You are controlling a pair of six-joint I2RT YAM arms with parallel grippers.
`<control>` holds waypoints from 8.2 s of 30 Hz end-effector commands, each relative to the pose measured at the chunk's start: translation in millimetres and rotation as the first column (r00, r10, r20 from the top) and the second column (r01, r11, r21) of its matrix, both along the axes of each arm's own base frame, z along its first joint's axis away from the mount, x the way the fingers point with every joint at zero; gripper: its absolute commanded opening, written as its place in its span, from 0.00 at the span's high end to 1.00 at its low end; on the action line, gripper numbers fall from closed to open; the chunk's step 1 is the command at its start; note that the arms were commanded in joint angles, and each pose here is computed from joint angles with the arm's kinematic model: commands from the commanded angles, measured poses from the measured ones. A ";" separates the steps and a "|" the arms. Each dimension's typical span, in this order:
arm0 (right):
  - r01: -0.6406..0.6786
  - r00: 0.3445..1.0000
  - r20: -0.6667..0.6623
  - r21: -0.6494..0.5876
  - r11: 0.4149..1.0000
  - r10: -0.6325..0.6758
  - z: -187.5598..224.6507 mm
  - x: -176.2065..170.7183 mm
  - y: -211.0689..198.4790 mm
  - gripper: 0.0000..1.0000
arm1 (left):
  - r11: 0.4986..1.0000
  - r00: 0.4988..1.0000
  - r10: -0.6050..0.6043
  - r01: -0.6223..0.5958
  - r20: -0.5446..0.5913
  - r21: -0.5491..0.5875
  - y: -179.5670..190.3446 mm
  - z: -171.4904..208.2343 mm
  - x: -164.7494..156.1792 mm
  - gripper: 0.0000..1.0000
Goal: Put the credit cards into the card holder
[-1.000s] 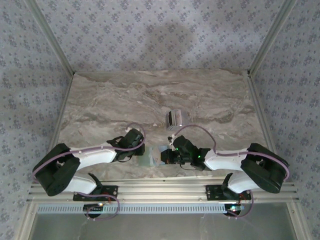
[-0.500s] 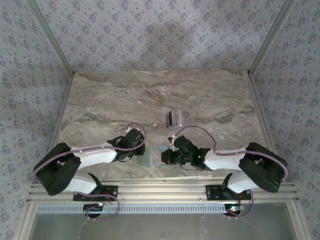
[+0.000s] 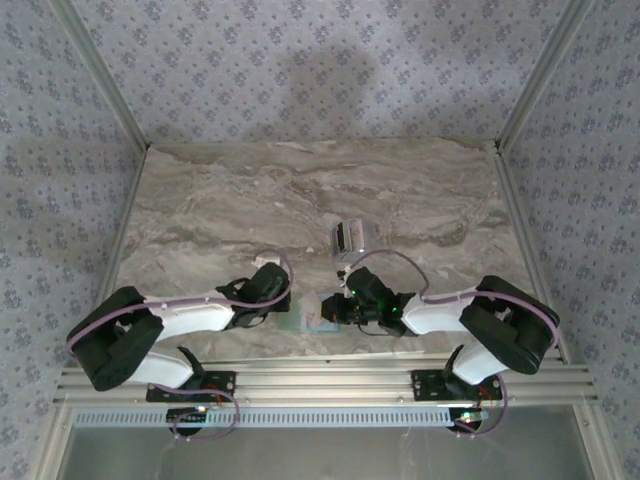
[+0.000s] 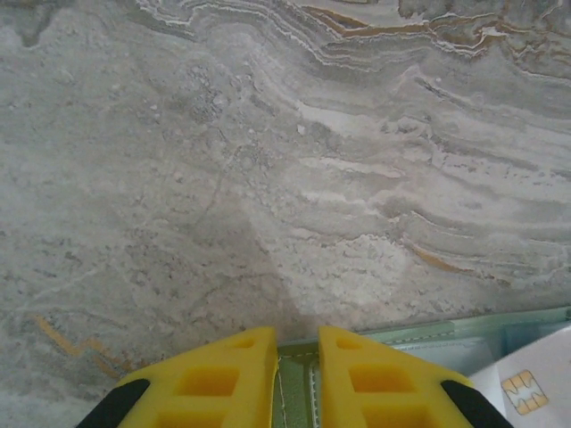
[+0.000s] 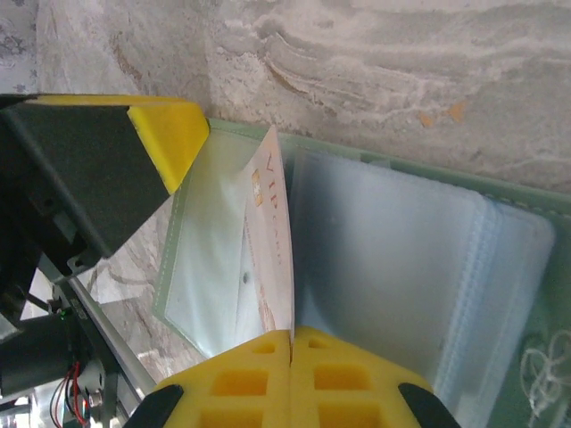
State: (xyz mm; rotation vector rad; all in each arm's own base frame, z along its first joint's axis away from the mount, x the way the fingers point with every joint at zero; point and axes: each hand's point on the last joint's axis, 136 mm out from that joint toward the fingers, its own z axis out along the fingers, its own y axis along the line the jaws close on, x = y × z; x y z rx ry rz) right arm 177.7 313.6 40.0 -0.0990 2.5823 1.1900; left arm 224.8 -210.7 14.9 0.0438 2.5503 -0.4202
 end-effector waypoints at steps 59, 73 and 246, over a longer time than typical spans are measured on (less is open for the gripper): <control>0.055 0.992 -0.118 0.023 0.998 -0.052 -18.6 5.1 -2.7 1.00 | 0.994 0.983 -0.011 0.030 -0.184 0.102 33.6 -55.1 -64.3 0.84; 0.144 0.980 -0.146 0.032 0.989 -0.138 -19.4 9.9 -2.9 1.00 | 0.992 0.984 -0.027 0.048 -0.178 0.113 35.2 -56.3 -68.9 0.84; 0.335 0.932 -0.139 -0.032 0.942 -0.336 -42.3 -15.1 13.9 1.00 | 0.954 0.973 -0.188 0.214 -0.136 0.210 18.1 -23.9 -92.4 0.74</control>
